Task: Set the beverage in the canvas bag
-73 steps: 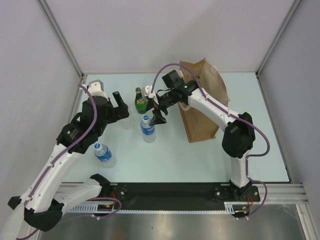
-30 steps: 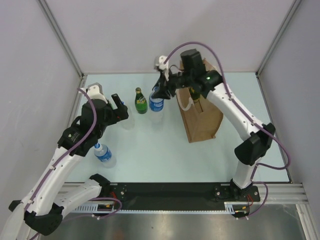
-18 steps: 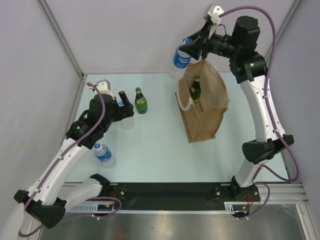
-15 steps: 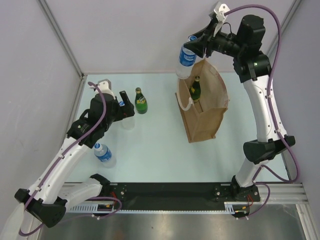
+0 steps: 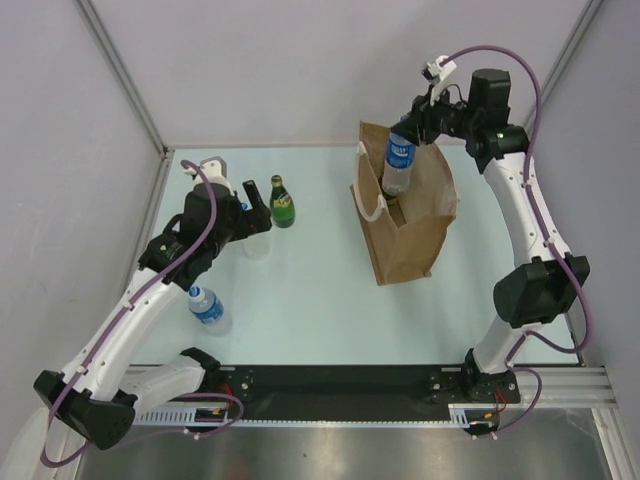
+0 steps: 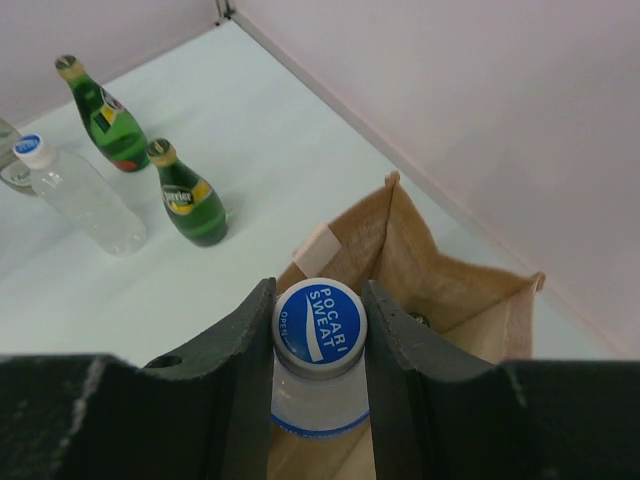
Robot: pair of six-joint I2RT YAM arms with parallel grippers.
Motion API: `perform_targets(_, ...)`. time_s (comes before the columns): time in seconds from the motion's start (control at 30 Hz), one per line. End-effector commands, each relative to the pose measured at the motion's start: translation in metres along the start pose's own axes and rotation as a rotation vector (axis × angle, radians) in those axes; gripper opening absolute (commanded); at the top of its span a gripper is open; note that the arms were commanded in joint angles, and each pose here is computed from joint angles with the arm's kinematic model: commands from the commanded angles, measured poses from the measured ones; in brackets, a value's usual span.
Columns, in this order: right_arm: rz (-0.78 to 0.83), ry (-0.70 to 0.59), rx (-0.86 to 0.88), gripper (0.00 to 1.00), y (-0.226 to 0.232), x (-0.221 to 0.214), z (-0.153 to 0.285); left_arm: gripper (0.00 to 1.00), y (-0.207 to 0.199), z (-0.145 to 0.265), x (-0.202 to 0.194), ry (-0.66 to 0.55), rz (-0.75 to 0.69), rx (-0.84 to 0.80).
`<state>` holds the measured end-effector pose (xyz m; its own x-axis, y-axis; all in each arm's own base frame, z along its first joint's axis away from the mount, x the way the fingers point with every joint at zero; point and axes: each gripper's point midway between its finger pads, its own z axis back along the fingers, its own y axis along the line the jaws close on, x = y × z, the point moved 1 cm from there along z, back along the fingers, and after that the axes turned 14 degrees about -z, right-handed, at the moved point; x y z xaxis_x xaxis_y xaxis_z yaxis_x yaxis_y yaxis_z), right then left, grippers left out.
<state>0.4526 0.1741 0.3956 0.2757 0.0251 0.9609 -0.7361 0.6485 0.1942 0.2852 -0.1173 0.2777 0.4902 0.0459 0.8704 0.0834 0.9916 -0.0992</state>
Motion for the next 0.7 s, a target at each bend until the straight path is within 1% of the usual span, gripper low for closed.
perform_targets(0.0, 0.119, -0.118, 0.030, 0.00, 0.014, 0.021, 0.006, 1.00, -0.003, 0.004, 0.018, -0.058, 0.014, -0.027)
perform_targets(0.07, 0.120, -0.111, 0.036, 0.00, 0.009, 0.001, -0.006, 1.00, -0.002, 0.004, 0.015, -0.052, 0.020, -0.026)
perform_targets(0.17, 0.138, -0.125, 0.041, 0.00, 0.005, -0.011, -0.021, 1.00, -0.001, 0.004, 0.012, -0.049, 0.025, -0.025)
perform_targets(0.23, 0.115, -0.112, 0.051, 0.00, -0.001, -0.026, -0.034, 1.00, 0.000, 0.005, 0.011, -0.049, 0.029, -0.023)
perform_targets(0.37, 0.144, -0.158, 0.079, 0.00, -0.002, -0.029, -0.058, 1.00, 0.003, 0.008, 0.007, -0.050, 0.046, -0.017)
perform_targets(0.43, 0.129, -0.161, 0.083, 0.00, -0.007, -0.038, -0.069, 1.00, 0.004, 0.008, 0.006, -0.046, 0.051, -0.013)
perform_targets(0.47, 0.143, -0.185, 0.086, 0.00, -0.007, -0.034, -0.073, 1.00, 0.005, 0.008, 0.005, -0.045, 0.054, -0.010)
perform_targets(0.67, 0.111, -0.225, 0.083, 0.00, -0.020, -0.048, -0.097, 1.00, 0.007, 0.008, 0.002, -0.036, 0.062, -0.003)
